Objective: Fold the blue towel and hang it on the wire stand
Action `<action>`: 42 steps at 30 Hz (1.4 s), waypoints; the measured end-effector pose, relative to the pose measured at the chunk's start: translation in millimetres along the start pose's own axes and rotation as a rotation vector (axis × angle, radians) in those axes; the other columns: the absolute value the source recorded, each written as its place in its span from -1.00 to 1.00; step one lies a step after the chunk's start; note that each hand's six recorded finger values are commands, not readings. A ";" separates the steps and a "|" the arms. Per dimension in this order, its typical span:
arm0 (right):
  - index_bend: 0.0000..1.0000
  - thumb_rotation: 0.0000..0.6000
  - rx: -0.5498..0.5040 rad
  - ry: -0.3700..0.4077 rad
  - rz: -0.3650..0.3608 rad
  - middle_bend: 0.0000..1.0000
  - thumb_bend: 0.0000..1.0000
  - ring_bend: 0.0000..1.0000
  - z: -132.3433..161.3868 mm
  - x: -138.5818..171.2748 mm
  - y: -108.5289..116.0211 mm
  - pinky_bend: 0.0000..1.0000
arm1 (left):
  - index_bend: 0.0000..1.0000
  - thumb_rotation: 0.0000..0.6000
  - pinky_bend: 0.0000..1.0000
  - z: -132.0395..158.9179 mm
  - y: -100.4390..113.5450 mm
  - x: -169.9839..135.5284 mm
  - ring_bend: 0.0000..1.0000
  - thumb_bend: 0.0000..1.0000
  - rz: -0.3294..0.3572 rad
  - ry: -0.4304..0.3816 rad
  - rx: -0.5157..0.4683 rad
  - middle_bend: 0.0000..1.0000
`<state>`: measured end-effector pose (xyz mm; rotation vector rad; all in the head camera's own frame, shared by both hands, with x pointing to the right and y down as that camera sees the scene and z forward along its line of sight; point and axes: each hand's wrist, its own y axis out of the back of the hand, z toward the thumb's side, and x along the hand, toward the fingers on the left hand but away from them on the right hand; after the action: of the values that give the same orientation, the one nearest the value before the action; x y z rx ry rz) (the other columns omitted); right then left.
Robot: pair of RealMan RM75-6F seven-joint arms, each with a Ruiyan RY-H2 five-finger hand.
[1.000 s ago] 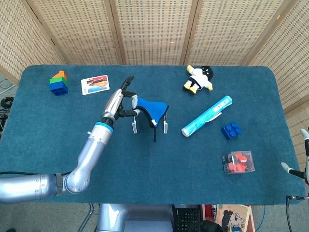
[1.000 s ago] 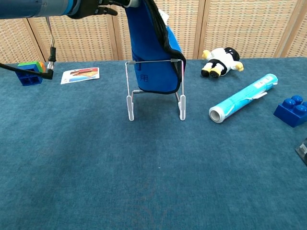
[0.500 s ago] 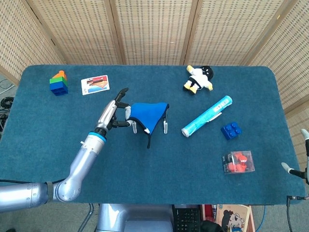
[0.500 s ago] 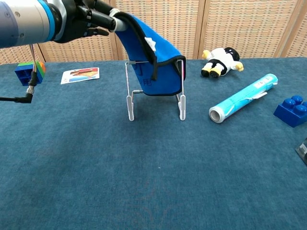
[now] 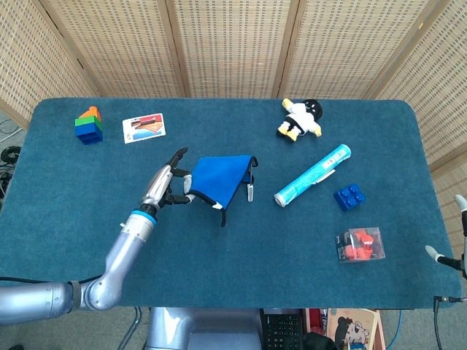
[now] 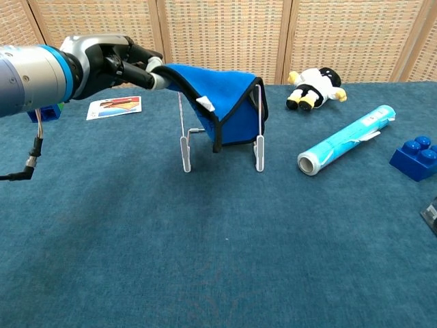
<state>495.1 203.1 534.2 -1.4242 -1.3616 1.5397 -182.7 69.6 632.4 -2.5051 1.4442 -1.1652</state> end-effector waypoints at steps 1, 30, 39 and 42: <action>-1.00 1.00 0.000 0.000 0.000 -1.00 -1.00 -1.00 0.0 0.0 0.0 -1.00 | 0.58 1.00 -1.00 -1.6 -1.4 0.2 -1.00 0.60 -0.002 0.003 0.003 -1.00; -1.00 1.00 -0.008 0.013 -0.004 -1.00 -1.00 -1.00 3.1 2.7 2.4 -1.00 | -1.00 1.00 -1.00 -6.4 19.5 -11.3 -1.00 -0.84 0.039 -0.121 0.216 -1.00; -1.00 1.00 -0.009 0.027 -0.006 -1.00 -1.00 -1.00 7.1 5.1 3.1 -1.00 | -1.00 1.00 -1.00 -14.9 34.8 -24.6 -1.00 -0.84 -0.010 -0.115 0.253 -1.00; -1.00 1.00 -0.011 0.029 -0.008 -1.00 -1.00 -1.00 7.9 5.8 3.6 -1.00 | -1.00 1.00 -1.00 -19.4 42.5 -30.7 -1.00 -0.84 -0.028 -0.105 0.289 -1.00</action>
<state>487.0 205.4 528.1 -1.4407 -1.3584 1.5029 -234.8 74.8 612.8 -2.3554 1.1282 -1.1345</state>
